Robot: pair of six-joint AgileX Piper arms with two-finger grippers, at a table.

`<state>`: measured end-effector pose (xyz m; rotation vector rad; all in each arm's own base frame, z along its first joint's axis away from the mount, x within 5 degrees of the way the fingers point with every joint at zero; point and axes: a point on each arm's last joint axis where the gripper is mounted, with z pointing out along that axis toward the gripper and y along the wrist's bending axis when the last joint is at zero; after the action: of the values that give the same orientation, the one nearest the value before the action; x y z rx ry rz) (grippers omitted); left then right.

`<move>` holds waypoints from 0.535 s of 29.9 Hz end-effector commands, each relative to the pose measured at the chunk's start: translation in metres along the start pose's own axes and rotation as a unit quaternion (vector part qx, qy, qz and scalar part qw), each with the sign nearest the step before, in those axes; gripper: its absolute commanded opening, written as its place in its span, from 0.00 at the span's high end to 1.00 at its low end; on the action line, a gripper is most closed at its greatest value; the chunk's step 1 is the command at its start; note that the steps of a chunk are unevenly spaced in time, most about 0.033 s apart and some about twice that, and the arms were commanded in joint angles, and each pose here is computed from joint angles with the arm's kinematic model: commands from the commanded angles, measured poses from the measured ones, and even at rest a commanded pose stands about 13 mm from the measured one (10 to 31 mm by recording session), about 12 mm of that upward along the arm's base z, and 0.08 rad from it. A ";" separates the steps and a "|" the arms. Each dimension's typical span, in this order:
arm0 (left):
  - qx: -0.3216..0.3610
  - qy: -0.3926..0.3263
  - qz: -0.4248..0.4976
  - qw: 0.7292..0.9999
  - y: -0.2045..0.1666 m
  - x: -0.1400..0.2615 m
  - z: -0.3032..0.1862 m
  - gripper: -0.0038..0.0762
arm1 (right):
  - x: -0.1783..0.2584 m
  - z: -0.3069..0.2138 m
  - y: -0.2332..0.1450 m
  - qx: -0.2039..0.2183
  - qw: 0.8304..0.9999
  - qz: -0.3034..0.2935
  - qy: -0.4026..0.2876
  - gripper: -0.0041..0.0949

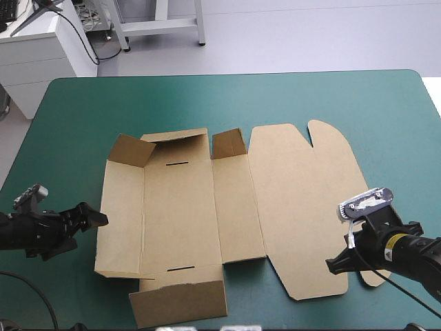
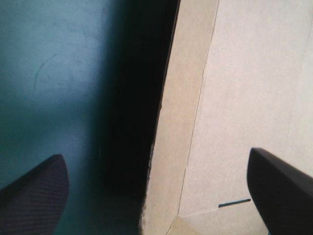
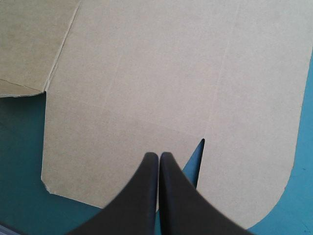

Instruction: Fold the box

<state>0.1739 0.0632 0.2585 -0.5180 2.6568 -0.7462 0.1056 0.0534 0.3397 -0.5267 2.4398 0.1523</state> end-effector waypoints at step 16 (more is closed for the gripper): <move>0.049 0.040 0.060 0.996 -0.022 0.007 0.026 0.04 | -0.009 -0.007 -0.001 0.000 0.999 -0.001 -0.038 0.97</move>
<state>0.1768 0.0360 0.2412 -0.3222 2.7329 -0.8288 0.1055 0.0534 0.3398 -0.5263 2.4381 0.1530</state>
